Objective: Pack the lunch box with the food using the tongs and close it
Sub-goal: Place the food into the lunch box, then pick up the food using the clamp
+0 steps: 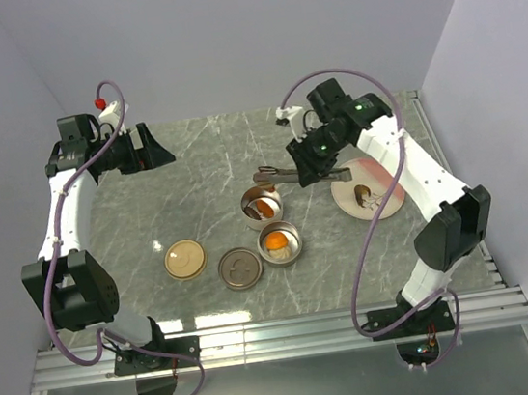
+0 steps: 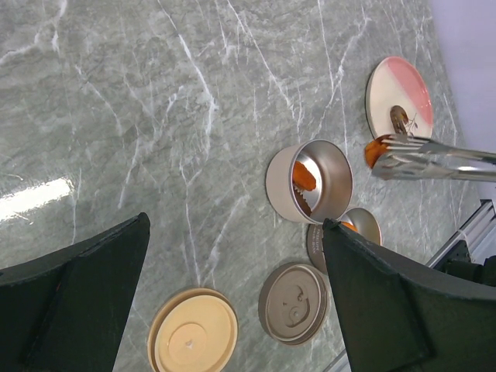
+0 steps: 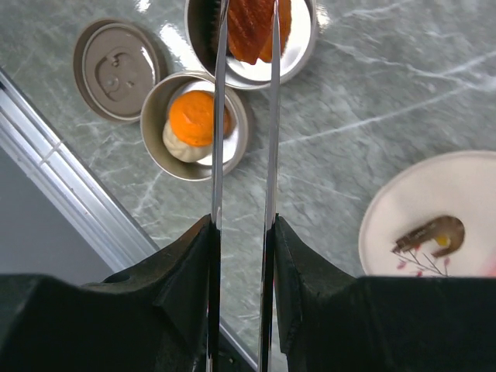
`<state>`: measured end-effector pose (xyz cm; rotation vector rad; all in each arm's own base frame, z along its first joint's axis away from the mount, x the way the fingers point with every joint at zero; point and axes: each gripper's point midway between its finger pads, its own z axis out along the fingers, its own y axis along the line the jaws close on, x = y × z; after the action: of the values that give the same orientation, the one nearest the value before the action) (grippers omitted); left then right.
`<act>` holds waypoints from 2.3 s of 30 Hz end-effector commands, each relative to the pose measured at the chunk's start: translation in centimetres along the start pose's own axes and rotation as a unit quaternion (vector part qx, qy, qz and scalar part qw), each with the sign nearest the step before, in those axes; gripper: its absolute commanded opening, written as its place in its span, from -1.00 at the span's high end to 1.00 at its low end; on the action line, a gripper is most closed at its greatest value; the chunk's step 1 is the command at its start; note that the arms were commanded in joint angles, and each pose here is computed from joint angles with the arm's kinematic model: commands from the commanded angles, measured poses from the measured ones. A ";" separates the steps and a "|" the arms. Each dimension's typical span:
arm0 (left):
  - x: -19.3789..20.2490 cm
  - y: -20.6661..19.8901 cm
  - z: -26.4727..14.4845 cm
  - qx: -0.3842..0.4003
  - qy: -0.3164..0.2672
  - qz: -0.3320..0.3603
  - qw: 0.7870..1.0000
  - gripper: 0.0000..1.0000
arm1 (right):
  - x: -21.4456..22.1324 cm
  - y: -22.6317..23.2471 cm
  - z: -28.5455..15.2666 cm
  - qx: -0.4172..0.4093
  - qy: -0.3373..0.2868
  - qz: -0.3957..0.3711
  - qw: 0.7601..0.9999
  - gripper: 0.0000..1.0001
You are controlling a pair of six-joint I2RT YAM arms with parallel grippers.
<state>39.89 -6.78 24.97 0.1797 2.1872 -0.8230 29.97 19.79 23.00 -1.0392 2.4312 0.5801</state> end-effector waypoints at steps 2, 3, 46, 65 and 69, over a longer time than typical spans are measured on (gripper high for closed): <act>-0.4 -1.0 -0.3 0.015 -0.012 0.011 1.000 -0.99 | -1.4 1.1 1.6 0.002 -0.015 -0.010 1.000 0.21; -0.4 -0.9 -0.2 0.015 -0.011 0.010 1.000 -0.99 | -1.2 1.4 2.2 -0.001 -0.008 -0.008 1.000 0.21; -1.6 -2.0 -1.1 0.021 -0.021 0.023 0.999 -0.99 | 16.5 -11.7 -8.2 0.175 0.078 0.135 0.972 -0.07; -1.6 -1.8 -1.3 0.011 -0.020 0.022 1.000 -0.99 | 18.6 -11.3 -5.3 0.146 0.080 0.224 0.960 -0.02; -1.6 -1.8 -1.2 0.013 -0.019 0.019 1.000 -0.99 | 18.9 -11.6 -4.6 0.146 0.083 0.229 0.959 0.01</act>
<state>39.59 -7.00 24.96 0.1810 2.1954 -0.8444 24.87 -0.60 14.37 -0.4474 2.8510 0.2787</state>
